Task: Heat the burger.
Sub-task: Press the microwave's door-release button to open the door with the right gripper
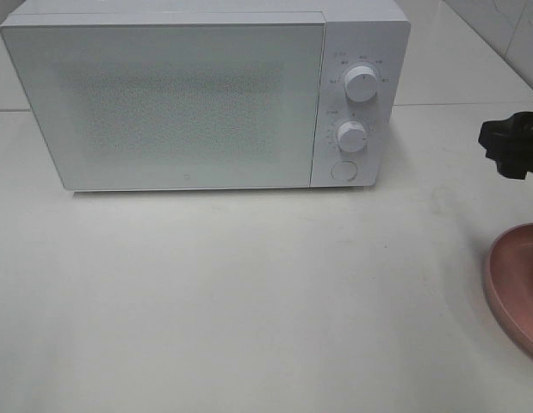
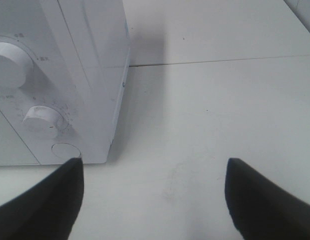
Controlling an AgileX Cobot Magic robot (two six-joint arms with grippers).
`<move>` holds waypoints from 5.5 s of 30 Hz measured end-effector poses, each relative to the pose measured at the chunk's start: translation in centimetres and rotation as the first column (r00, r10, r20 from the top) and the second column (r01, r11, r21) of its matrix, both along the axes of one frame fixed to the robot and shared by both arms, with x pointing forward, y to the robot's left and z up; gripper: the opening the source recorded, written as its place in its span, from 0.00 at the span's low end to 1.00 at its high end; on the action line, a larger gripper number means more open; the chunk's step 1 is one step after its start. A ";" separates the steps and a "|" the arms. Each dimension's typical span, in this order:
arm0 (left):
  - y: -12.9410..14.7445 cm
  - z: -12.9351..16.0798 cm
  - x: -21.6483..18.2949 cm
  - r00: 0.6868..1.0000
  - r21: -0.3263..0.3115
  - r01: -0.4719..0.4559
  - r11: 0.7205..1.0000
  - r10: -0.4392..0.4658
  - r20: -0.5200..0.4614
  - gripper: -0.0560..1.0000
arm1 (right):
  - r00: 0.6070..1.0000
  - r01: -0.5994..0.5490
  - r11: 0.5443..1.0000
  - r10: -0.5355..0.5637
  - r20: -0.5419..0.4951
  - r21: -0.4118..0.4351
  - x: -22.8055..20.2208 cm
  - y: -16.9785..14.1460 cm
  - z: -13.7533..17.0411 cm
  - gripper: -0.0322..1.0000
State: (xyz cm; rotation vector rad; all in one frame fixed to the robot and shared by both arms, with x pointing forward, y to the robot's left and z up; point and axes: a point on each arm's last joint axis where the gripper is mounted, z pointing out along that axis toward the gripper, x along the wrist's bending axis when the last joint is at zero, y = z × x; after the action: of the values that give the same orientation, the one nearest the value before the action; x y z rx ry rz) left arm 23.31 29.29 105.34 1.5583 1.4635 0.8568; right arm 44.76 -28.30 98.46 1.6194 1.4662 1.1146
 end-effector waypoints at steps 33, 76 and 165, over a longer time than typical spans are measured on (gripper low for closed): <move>0.0 0.0 0.0 1.000 0.000 0.000 1.000 0.000 0.000 0.99 | 0.993 0.036 0.988 -0.018 0.120 -0.148 -0.2 9.2 -6.3 0.76; 0.0 0.0 0.0 1.000 0.000 0.000 1.000 0.000 0.000 0.99 | 0.995 0.012 0.997 -0.003 0.102 -0.082 4.4 14.1 -9.6 0.76; 0.0 0.0 0.0 1.000 0.001 -0.001 1.000 0.001 0.000 0.99 | 0.803 0.474 0.081 -0.449 -0.393 0.877 12.4 13.9 -14.1 0.04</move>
State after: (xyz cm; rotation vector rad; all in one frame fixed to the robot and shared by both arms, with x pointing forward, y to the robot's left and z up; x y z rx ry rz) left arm 23.31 29.30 105.34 1.5586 1.4638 0.8578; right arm 57.16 -14.45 84.40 2.6362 -0.1091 1.6925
